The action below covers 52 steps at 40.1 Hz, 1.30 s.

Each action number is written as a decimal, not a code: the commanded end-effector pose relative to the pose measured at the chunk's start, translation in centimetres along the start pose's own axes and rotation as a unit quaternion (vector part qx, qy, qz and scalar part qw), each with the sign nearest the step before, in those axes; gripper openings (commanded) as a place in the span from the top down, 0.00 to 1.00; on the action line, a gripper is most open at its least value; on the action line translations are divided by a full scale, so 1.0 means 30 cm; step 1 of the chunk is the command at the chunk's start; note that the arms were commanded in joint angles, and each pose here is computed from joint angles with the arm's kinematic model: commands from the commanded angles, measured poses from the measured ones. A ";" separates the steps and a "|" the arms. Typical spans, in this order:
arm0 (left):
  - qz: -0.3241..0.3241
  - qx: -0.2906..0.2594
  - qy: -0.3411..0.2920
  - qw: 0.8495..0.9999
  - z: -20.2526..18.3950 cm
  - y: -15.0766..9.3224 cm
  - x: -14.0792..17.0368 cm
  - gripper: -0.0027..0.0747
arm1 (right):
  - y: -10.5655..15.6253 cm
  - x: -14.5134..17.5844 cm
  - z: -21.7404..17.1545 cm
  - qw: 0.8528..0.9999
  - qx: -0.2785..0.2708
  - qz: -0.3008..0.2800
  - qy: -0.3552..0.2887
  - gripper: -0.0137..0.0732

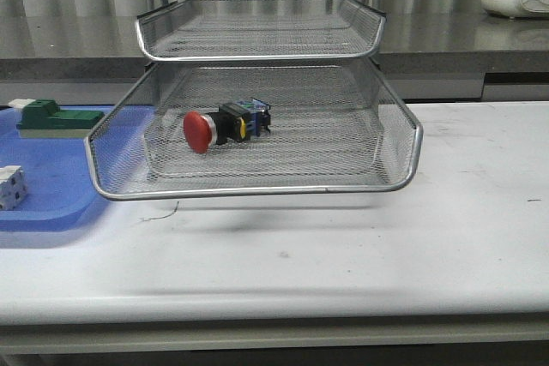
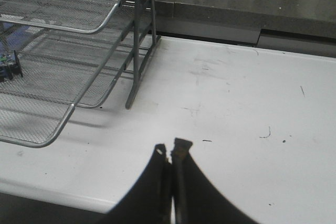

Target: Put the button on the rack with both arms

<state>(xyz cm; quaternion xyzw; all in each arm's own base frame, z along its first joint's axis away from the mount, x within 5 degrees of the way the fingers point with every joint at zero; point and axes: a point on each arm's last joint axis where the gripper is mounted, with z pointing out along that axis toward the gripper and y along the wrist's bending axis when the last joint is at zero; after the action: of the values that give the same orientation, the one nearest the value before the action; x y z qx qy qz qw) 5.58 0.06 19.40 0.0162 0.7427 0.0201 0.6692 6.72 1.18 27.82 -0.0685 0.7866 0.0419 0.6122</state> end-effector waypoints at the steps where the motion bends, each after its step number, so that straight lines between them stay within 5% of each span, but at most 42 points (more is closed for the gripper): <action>1: -0.008 -0.002 -0.050 0.999 -0.005 0.001 -0.020 0.99 | -0.006 -0.050 -0.008 0.999 0.011 -0.003 -0.048 0.91; 23: -0.008 -0.002 -0.050 0.999 -0.005 0.001 -0.020 0.99 | -0.010 -0.035 -0.004 0.998 0.018 -0.014 -0.060 0.91; 40: -0.008 -0.002 -0.050 0.999 -0.005 0.001 -0.020 0.99 | -0.011 0.250 0.018 0.988 0.039 -0.021 -0.150 0.91; 52: -0.008 -0.002 -0.050 0.999 -0.005 0.001 -0.020 0.99 | -0.018 0.268 0.023 0.990 0.058 -0.018 -0.124 0.91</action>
<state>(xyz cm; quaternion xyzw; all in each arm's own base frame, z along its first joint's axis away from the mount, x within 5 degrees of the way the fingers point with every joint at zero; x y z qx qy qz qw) 5.58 0.06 19.42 0.0148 0.7420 0.0188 0.6700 5.64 0.47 18.99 -0.0482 0.7357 0.0055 0.6756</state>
